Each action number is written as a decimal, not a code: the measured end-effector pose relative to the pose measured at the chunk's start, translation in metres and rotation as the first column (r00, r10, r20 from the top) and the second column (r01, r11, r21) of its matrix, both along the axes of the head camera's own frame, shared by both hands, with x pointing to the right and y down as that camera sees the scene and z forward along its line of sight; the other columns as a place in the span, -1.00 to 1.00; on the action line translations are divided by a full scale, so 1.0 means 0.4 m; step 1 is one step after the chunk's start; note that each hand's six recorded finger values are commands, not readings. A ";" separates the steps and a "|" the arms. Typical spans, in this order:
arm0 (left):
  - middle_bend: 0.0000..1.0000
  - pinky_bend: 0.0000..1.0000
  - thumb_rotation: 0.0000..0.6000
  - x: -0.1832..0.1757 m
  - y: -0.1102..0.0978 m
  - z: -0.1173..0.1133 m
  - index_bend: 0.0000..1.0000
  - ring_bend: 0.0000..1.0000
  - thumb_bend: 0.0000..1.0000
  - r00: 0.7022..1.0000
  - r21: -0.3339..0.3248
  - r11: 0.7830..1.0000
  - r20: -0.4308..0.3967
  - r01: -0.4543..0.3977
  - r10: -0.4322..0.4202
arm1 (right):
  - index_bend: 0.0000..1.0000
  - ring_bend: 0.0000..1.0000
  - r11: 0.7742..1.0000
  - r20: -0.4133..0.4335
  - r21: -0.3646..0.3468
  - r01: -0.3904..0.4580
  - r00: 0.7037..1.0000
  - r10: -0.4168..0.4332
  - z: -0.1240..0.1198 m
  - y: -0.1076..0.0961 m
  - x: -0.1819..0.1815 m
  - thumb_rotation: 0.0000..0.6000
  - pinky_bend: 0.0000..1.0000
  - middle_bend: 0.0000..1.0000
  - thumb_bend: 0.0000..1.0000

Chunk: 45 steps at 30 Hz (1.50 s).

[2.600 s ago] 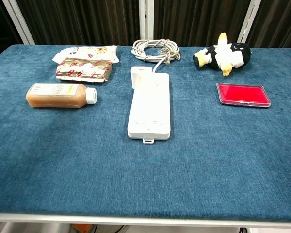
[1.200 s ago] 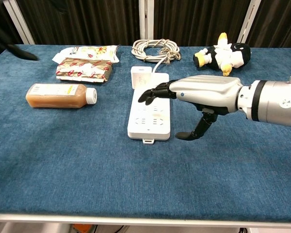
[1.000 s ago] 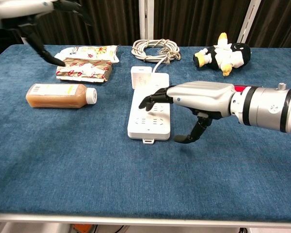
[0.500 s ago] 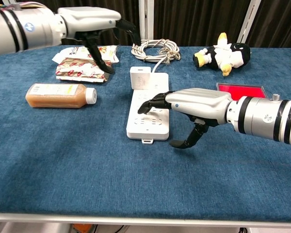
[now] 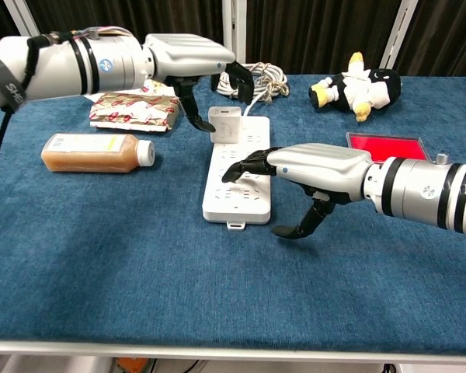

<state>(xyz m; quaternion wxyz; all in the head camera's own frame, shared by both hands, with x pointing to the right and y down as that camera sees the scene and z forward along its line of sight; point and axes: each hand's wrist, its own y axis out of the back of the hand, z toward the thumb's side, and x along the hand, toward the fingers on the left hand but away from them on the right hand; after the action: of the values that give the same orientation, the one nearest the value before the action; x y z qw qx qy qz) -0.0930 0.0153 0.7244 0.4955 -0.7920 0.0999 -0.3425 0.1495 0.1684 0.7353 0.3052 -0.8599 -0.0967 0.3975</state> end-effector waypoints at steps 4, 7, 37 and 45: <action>-0.37 -0.18 1.00 0.021 0.000 0.015 -0.33 -0.45 -0.57 1.000 0.005 1.000 0.001 -0.025 0.025 | -0.71 -1.00 1.000 -0.003 -0.004 0.003 1.000 -0.003 0.003 0.000 -0.002 1.00 -1.00 -0.67 -0.50; -0.36 -0.18 1.00 0.035 0.005 0.024 -0.30 -0.44 -0.56 0.999 0.008 0.999 0.007 -0.051 0.051 | -0.71 -1.00 1.000 -0.004 -0.005 0.003 1.000 -0.003 0.004 0.000 -0.004 1.00 -1.00 -0.67 -0.50; 0.44 0.69 1.00 0.006 -0.007 0.076 0.25 0.44 -0.04 0.997 0.055 0.997 0.040 -0.061 0.059 | -0.71 -1.00 0.999 -0.020 -0.040 0.003 1.000 -0.004 0.027 0.003 -0.006 1.00 -1.00 -0.67 -0.50; 0.44 0.69 1.00 -0.007 -0.027 0.052 0.25 0.44 -0.04 0.999 0.069 0.997 -0.003 -0.035 0.035 | -0.71 -1.00 0.999 -0.021 -0.043 0.000 1.000 -0.001 0.029 0.005 -0.005 1.00 -1.00 -0.67 -0.49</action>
<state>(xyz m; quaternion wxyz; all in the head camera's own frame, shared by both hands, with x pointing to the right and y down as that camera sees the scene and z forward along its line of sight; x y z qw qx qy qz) -0.0956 0.0047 0.7453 0.5281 -0.7769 0.0988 -0.3283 0.1477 0.1706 0.7468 0.2876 -0.8621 -0.0847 0.4085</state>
